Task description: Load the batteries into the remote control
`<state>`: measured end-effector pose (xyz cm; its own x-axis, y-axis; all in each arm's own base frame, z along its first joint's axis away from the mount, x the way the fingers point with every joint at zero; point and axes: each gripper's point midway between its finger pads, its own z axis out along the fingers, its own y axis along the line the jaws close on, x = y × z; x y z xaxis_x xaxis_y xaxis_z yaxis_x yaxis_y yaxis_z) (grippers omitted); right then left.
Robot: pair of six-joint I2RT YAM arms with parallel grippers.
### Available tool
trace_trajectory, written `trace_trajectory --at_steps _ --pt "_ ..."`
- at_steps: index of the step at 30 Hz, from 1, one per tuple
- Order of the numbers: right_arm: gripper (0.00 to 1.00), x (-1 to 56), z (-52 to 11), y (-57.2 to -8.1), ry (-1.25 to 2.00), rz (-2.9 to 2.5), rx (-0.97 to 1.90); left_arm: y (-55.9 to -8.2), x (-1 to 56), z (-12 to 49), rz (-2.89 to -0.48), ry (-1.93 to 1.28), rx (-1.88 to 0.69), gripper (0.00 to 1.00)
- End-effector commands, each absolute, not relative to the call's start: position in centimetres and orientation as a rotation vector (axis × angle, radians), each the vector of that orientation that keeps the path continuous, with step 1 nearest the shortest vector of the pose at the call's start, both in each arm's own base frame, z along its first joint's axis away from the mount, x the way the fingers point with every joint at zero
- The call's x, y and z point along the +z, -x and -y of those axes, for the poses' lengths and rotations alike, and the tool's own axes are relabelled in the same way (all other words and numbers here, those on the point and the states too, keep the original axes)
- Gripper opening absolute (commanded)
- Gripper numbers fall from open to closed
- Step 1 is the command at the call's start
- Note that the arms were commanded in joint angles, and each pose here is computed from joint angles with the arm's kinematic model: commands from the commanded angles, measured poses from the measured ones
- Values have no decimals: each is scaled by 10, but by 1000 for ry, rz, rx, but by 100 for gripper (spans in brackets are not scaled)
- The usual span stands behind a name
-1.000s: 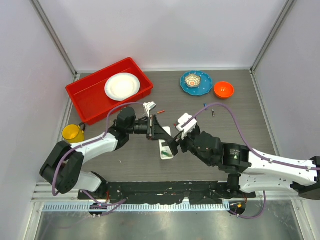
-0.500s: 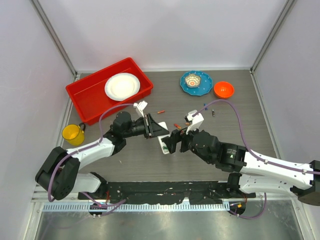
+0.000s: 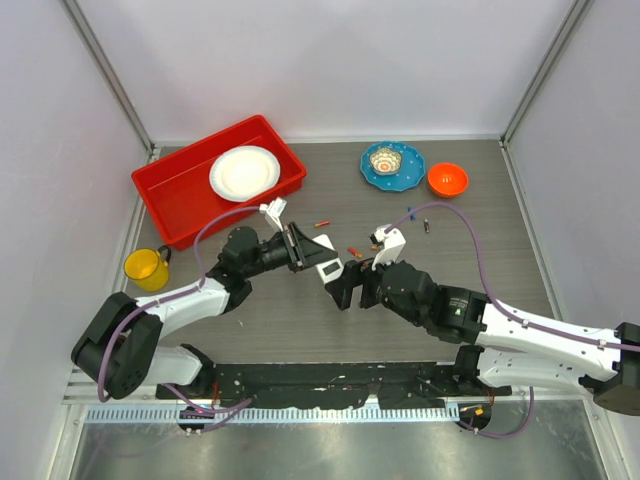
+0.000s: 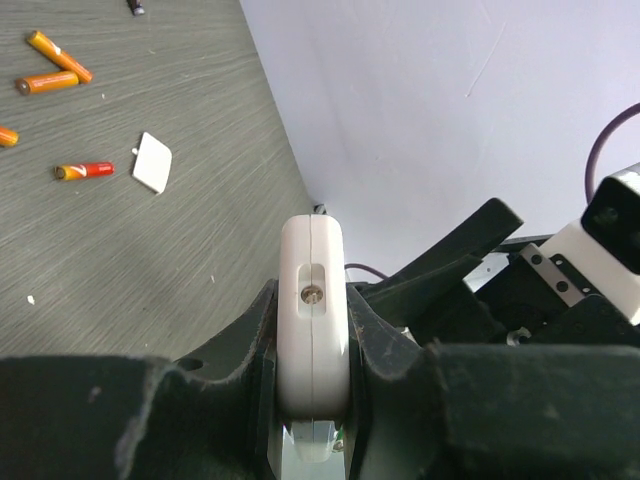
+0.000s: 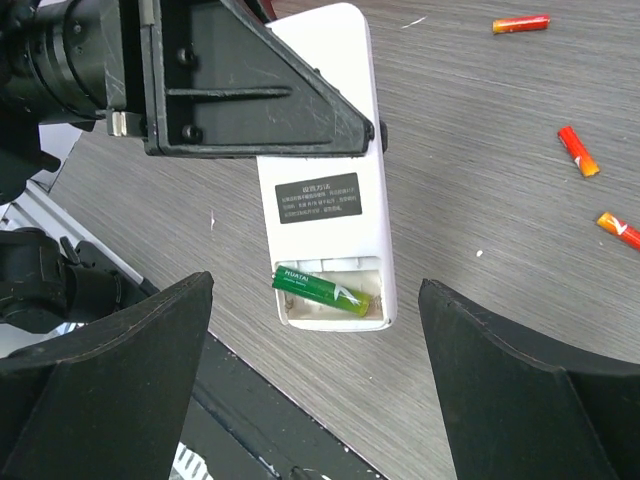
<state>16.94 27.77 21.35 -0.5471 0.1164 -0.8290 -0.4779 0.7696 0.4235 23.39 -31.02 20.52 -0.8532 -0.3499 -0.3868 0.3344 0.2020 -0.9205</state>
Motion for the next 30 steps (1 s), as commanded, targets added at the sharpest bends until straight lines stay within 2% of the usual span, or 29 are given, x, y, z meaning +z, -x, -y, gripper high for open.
trace_trajectory --at_steps 1,30 --pt "89 218 -283 -172 211 -2001 840 -238 231 309 -1832 -3 -1724 0" --pt "81 209 -283 -187 126 -2019 817 -239 238 300 -1796 24 -1685 0"
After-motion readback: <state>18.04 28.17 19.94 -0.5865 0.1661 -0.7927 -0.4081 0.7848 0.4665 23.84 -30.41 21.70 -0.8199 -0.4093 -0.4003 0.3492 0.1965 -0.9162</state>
